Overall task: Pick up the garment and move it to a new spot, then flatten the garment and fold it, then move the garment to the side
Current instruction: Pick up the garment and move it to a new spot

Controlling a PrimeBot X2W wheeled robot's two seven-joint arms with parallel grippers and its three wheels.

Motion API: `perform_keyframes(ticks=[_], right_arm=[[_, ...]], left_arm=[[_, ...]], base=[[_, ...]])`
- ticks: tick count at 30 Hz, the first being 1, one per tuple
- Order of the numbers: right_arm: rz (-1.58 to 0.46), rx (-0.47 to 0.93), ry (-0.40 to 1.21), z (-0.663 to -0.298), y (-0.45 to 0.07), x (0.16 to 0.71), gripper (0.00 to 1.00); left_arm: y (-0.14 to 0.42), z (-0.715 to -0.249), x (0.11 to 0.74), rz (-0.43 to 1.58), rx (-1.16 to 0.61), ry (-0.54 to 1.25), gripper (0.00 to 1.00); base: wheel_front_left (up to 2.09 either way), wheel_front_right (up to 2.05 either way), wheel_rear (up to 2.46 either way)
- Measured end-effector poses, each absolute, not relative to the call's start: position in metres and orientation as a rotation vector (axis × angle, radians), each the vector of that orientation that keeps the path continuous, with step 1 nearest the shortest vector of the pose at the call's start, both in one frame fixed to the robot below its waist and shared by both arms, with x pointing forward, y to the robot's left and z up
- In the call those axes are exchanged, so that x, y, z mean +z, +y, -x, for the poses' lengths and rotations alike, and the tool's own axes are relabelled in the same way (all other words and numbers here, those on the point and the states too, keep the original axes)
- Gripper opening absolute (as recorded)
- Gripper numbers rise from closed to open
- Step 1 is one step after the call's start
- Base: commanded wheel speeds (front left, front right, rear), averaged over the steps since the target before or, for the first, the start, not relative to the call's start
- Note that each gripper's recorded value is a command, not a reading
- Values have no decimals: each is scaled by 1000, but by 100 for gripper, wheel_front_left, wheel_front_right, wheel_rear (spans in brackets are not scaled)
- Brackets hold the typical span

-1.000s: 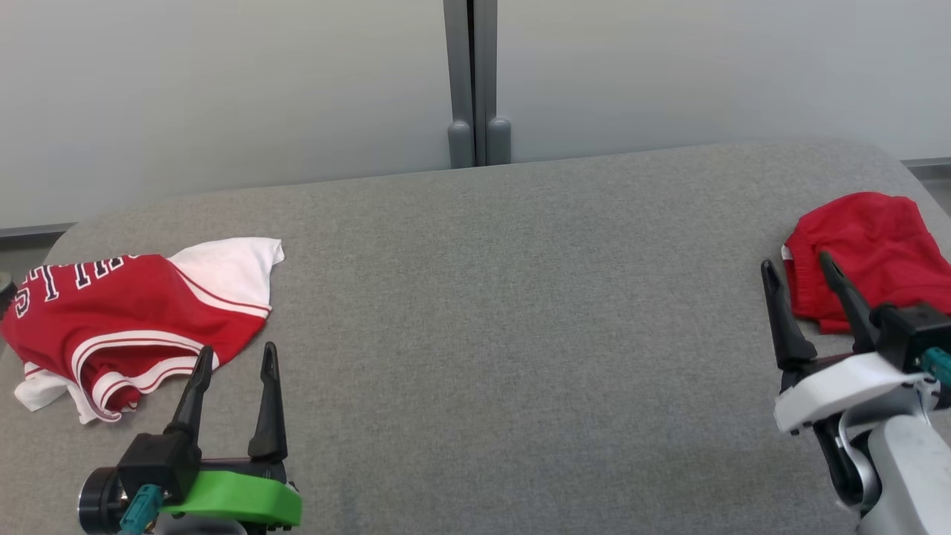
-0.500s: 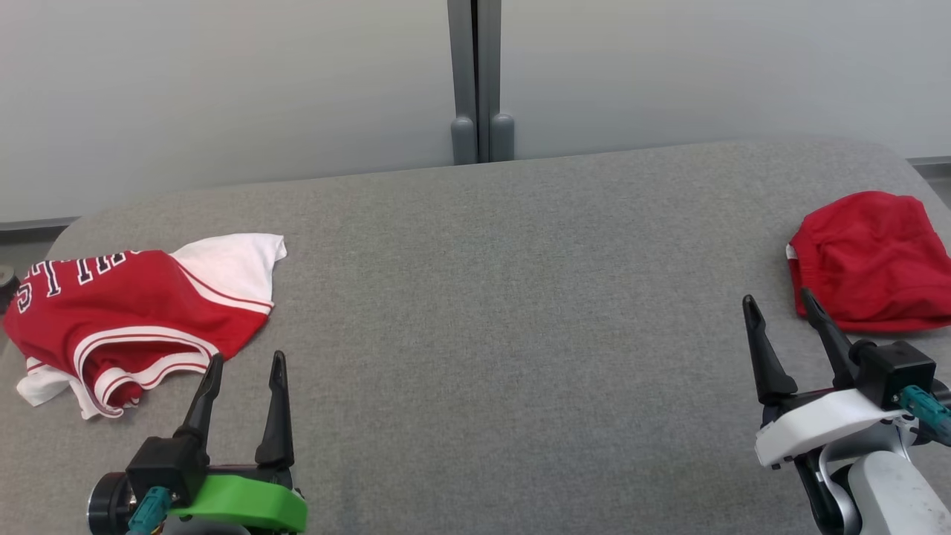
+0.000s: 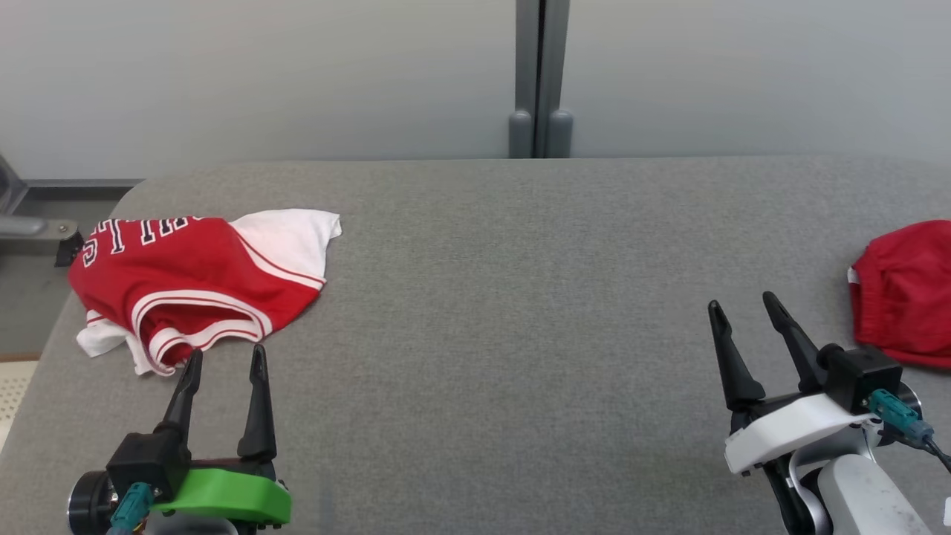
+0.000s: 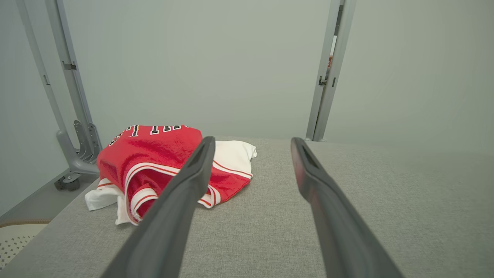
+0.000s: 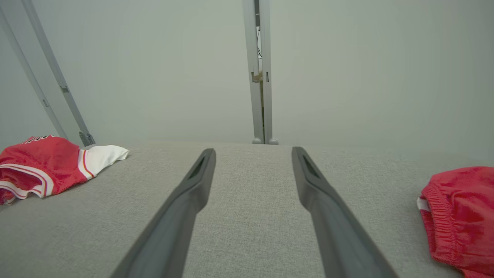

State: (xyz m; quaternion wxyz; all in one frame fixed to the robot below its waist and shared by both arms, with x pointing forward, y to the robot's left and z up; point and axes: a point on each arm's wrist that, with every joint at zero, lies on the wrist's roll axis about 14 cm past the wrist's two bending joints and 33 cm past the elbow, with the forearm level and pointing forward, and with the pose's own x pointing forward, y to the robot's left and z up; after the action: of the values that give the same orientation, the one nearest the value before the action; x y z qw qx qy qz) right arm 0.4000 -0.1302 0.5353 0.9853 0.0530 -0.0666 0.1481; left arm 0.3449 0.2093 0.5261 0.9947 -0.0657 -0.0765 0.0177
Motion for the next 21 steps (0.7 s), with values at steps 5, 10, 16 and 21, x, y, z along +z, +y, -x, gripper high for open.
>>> perform_keyframes(ticks=[5, 10, 16, 21], right_arm=[[-140, 407, -118, -405, -86, 533, 100], [-151, 507, -104, -408, -49, 531, 100], [-173, 619, -107, -410, -6, 536, 100], [-183, 683, -101, -406, 19, 536, 100]], left_arm=[[241, -328, 522, 125, 138, -148, 100], [269, -306, 515, 121, 245, -134, 100], [301, -276, 504, 121, 379, -108, 100], [311, -262, 499, 126, 423, -96, 100]], base=[[0, 0, 0], [0, 0, 0], [0, 0, 0], [0, 0, 0]])
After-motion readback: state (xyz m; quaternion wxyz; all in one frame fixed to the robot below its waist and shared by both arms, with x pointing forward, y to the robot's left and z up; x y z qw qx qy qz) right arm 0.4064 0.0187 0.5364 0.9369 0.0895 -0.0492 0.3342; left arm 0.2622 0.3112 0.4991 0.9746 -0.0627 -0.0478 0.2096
